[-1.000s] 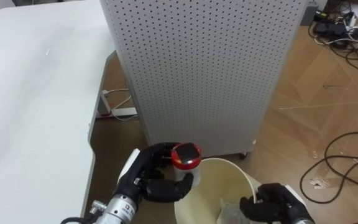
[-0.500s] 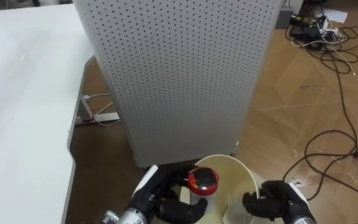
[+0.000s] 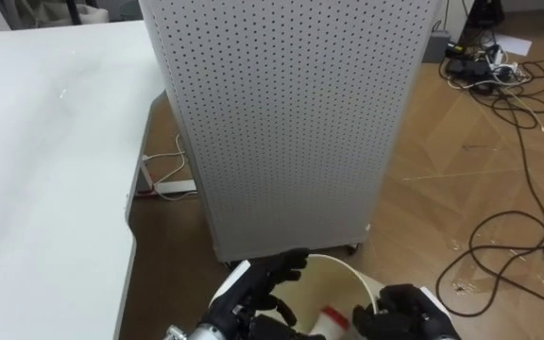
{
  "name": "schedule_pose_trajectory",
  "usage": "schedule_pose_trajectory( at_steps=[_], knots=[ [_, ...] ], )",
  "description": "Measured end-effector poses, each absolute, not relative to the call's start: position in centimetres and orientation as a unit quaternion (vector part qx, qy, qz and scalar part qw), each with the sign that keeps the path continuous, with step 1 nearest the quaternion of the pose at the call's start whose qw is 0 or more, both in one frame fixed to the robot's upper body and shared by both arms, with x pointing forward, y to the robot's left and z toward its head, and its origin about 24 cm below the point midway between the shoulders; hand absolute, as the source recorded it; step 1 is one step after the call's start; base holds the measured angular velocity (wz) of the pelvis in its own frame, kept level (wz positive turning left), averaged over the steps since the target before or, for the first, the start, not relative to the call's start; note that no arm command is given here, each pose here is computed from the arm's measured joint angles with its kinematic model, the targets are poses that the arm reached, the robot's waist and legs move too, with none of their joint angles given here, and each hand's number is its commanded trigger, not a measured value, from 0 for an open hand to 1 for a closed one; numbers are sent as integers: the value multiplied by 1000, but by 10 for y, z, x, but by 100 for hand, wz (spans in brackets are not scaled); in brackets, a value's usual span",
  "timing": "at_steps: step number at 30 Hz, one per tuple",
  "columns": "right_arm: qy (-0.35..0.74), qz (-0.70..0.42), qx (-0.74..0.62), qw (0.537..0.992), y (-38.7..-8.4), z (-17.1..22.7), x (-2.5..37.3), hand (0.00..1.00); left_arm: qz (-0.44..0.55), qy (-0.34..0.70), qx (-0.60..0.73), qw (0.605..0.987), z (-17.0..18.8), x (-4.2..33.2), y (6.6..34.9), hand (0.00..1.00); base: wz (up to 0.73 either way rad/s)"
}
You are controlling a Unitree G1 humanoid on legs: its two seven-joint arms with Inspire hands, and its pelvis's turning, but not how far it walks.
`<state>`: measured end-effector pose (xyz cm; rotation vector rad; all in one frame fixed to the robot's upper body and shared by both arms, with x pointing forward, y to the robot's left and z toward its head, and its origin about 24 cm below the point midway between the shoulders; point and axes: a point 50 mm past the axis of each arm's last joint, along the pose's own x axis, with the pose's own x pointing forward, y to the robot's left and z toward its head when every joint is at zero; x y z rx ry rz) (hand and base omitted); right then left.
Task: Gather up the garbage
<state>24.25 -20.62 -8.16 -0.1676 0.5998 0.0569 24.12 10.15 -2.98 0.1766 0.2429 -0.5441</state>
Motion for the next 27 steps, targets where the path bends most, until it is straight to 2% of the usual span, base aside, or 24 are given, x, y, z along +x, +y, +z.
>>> schedule_pose_trajectory(
  at_steps=[18,27],
  knots=[
    [297,19,-79,951,-208,-82,242,100,-270,118,69,953,-29,241,98,0,0],
    [283,9,-77,956,-214,-79,234,100,-238,36,62,969,6,246,109,0,1]
  ],
)
